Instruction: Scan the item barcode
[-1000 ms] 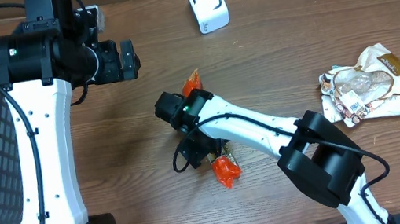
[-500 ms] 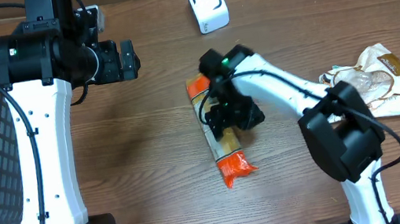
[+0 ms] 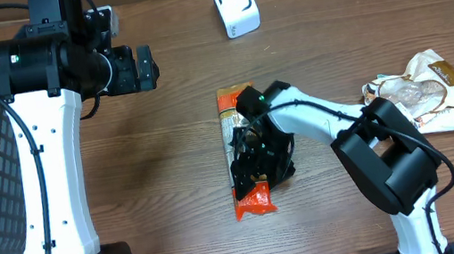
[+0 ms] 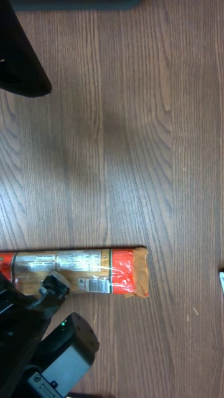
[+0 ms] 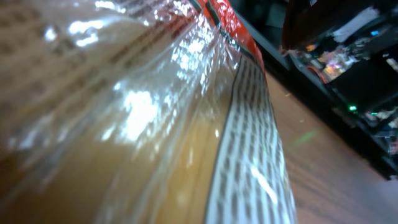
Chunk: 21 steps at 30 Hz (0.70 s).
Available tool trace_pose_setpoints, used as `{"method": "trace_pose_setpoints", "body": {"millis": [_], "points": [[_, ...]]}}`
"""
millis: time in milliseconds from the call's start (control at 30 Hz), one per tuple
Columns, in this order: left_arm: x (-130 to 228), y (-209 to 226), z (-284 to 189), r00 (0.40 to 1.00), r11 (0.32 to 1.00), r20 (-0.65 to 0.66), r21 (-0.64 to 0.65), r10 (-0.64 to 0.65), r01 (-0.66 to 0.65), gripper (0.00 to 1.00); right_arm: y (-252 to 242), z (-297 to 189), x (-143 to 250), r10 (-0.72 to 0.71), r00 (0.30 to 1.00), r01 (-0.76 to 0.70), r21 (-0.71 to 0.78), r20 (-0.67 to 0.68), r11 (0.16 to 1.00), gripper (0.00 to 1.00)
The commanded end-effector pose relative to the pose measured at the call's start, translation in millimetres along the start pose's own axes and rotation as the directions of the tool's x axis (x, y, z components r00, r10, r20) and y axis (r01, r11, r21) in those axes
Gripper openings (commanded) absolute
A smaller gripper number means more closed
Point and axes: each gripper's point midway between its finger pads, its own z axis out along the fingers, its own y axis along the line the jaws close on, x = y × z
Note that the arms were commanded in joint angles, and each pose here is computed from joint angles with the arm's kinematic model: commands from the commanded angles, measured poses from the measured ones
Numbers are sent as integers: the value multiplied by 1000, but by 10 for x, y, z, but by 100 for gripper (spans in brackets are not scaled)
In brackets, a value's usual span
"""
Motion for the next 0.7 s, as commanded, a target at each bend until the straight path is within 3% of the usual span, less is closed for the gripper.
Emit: {"method": "trace_pose_setpoints", "body": {"millis": [0, 133, 333, 533, 600, 667], "points": [[-2, -43, 10, 999, 999, -1, 5, 33, -33, 100, -266, 237, 124, 133, 989, -132, 17, -58, 991, 73], [-2, -43, 10, 999, 999, -1, 5, 33, -33, 100, -204, 113, -57, 131, 991, -131, -107, -2, 986, 47], [-2, -43, 10, 999, 999, -1, 5, 33, -33, 100, -175, 17, -185, 121, 991, -117, -96, 48, 989, 20], [-2, -43, 10, 999, 999, -1, 5, 33, -33, 100, -351, -414, -193, 174, 971, -201, 163, 166, 966, 10], [-2, -43, 10, 999, 999, -1, 5, 33, -33, 100, -391, -681, -157, 175, 958, -235, 271, 229, 933, 4], [-2, -43, 10, 999, 999, -1, 5, 33, -33, 100, -465, -928, -105, 179, 939, -289, 387, 295, 876, 4]]}}
